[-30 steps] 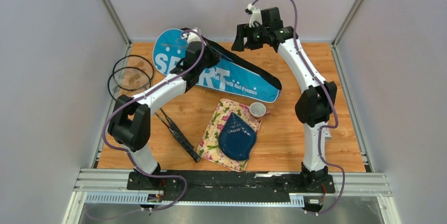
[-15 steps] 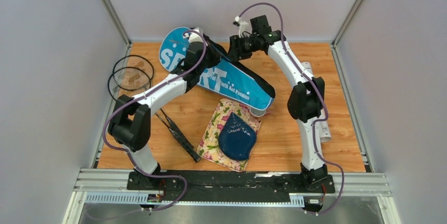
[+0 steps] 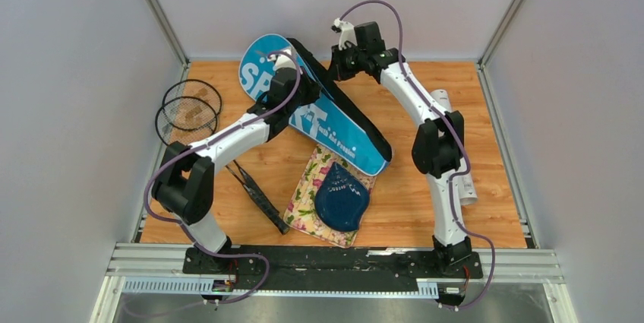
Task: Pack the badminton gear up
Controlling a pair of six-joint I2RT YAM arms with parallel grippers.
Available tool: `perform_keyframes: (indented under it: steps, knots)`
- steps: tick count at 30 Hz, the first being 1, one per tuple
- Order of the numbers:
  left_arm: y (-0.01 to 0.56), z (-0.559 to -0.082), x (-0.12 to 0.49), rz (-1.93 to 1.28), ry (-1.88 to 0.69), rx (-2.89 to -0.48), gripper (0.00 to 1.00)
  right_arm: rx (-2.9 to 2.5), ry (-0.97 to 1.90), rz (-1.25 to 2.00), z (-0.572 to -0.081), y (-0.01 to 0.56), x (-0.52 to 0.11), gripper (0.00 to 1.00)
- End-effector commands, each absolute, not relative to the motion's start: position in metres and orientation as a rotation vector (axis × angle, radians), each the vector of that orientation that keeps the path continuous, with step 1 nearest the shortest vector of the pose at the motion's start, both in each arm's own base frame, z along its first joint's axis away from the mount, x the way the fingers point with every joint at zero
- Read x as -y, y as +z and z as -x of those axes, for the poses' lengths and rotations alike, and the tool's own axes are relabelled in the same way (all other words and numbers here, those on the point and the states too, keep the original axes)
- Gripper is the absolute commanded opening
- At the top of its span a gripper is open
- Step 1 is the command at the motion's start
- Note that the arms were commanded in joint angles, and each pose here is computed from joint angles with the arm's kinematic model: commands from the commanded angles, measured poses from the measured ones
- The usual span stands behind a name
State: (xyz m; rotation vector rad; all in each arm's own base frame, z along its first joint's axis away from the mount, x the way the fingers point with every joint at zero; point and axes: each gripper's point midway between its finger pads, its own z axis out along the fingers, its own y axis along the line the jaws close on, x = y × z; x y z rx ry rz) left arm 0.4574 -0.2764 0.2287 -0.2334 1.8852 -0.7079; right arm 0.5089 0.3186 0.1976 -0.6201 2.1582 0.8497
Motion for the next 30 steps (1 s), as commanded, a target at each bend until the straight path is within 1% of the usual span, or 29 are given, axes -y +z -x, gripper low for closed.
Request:
perform_keyframes:
  steps: [1, 5, 7, 8, 9, 10, 11, 13, 14, 15, 16, 17, 18, 20, 21, 22, 24, 26, 28, 29, 30]
  knots:
    - [0.263, -0.442, 0.263, 0.287, -0.737, -1.775, 0.00, -1.780, 0.584, 0.688, -0.531, 0.299, -0.320, 0.00]
    - [0.251, -0.432, 0.251, 0.381, -0.754, -1.770, 0.00, -1.688, 0.529, 0.682, -0.536, 0.329, -0.316, 0.00]
    - [0.257, -0.433, 0.250, 0.396, -0.764, -1.751, 0.00, -1.707, 0.560, 0.674, -0.531, 0.331, -0.318, 0.00]
    - [0.267, -0.436, 0.252, 0.379, -0.764, -1.738, 0.00, -1.698, 0.579, 0.647, -0.529, 0.348, -0.317, 0.00]
    - [0.273, -0.437, 0.252, 0.366, -0.762, -1.732, 0.00, -1.735, 0.577, 0.604, -0.528, 0.350, -0.314, 0.00]
    - [0.278, -0.437, 0.254, 0.349, -0.765, -1.732, 0.00, -1.852, 0.573, 0.583, -0.523, 0.331, -0.306, 0.17]
    - [0.288, -0.438, 0.252, 0.336, -0.765, -1.718, 0.00, -1.907, 0.640, 0.487, -0.514, 0.338, -0.305, 0.32]
    - [0.294, -0.437, 0.247, 0.309, -0.757, -1.701, 0.00, -2.059, 0.701, 0.411, -0.494, 0.317, -0.297, 0.60]
    - [0.297, -0.434, 0.244, 0.299, -0.757, -1.693, 0.00, -2.083, 0.759, 0.345, -0.480, 0.328, -0.294, 0.64]
    - [0.297, -0.432, 0.243, 0.288, -0.763, -1.692, 0.00, -2.171, 0.827, 0.338, -0.466, 0.305, -0.295, 0.68]
    - [0.301, -0.432, 0.241, 0.271, -0.793, -1.675, 0.00, -2.191, 0.868, 0.330, -0.458, 0.303, -0.294, 0.76]
    - [0.298, -0.427, 0.239, 0.259, -0.811, -1.675, 0.00, -2.194, 0.905, 0.327, -0.446, 0.310, -0.292, 0.77]
    - [0.299, -0.425, 0.237, 0.245, -0.825, -1.667, 0.00, -2.249, 0.938, 0.285, -0.438, 0.296, -0.290, 0.77]
    - [0.299, -0.418, 0.235, 0.196, -0.856, -1.646, 0.00, -2.263, 0.960, 0.244, -0.432, 0.292, -0.288, 0.77]
    - [0.300, -0.416, 0.233, 0.188, -0.870, -1.634, 0.00, -2.240, 0.990, 0.214, -0.425, 0.303, -0.289, 0.77]
    - [0.295, -0.413, 0.230, 0.185, -0.906, -1.627, 0.00, -2.254, 0.999, 0.176, -0.425, 0.287, -0.289, 0.77]
    - [0.295, -0.409, 0.226, 0.189, -0.934, -1.627, 0.00, -2.237, 1.025, 0.127, -0.421, 0.288, -0.287, 0.76]
    - [0.294, -0.401, 0.222, 0.168, -0.974, -1.611, 0.00, -2.230, 1.152, 0.092, -0.414, 0.283, -0.299, 0.74]
    - [0.285, -0.396, 0.218, 0.179, -0.998, -1.614, 0.00, -2.179, 1.276, 0.057, -0.410, 0.293, -0.314, 0.73]
    - [0.288, -0.393, 0.214, 0.181, -1.007, -1.599, 0.00, -2.200, 1.303, 0.051, -0.405, 0.281, -0.319, 0.73]
    - [0.287, -0.391, 0.214, 0.180, -1.018, -1.595, 0.00, -2.187, 1.310, 0.055, -0.405, 0.280, -0.325, 0.73]
